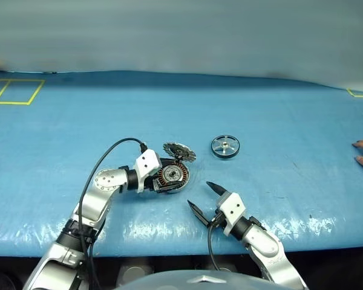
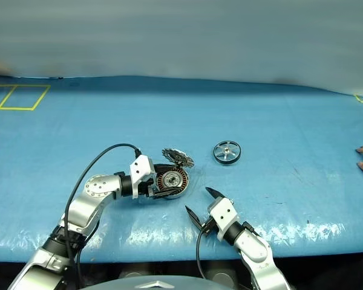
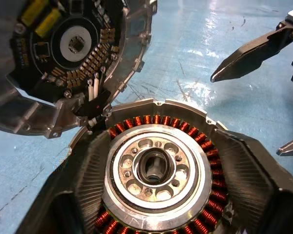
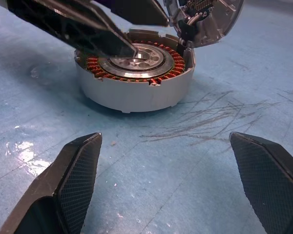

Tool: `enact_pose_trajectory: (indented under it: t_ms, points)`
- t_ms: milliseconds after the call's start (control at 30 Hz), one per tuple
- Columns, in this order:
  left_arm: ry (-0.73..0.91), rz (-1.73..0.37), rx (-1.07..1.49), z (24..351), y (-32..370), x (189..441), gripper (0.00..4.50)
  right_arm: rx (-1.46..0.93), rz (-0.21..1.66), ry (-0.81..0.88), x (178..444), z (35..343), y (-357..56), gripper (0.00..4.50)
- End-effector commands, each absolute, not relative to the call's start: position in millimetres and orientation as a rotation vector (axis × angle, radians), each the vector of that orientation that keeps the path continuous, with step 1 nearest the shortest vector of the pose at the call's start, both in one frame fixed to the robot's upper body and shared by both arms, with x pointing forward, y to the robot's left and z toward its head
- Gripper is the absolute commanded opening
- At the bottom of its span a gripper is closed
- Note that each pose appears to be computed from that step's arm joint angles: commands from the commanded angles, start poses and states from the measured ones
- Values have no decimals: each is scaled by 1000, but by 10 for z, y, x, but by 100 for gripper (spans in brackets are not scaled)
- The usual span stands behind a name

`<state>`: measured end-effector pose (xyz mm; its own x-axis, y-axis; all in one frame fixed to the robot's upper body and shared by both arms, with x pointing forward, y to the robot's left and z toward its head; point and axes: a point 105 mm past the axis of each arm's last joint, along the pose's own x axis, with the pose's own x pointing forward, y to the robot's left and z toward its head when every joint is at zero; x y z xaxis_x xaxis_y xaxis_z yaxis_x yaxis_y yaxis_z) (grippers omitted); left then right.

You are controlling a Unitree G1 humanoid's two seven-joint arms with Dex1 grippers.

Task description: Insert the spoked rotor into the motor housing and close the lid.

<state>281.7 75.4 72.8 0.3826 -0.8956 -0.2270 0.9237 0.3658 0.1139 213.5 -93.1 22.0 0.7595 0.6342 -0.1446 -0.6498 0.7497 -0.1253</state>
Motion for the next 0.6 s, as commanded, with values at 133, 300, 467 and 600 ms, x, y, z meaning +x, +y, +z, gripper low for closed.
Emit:
enact_pose_trajectory:
  t_ms: [133, 300, 467, 600]
  points:
    - [47, -1126, 155, 986, 850, 2676, 219, -169, 685, 59, 2169, 367, -939, 443]
    - [54, -1003, 132, 838, 1020, 2528, 52, -132, 692, 129, 2192, 496, -904, 443]
    - [27, -887, 46, 649, 1117, 2332, 0, -182, 762, 164, 2243, 717, -816, 402]
    - [-6, -810, 48, 508, 1170, 2225, 0, -235, 838, 199, 2252, 872, -716, 280]
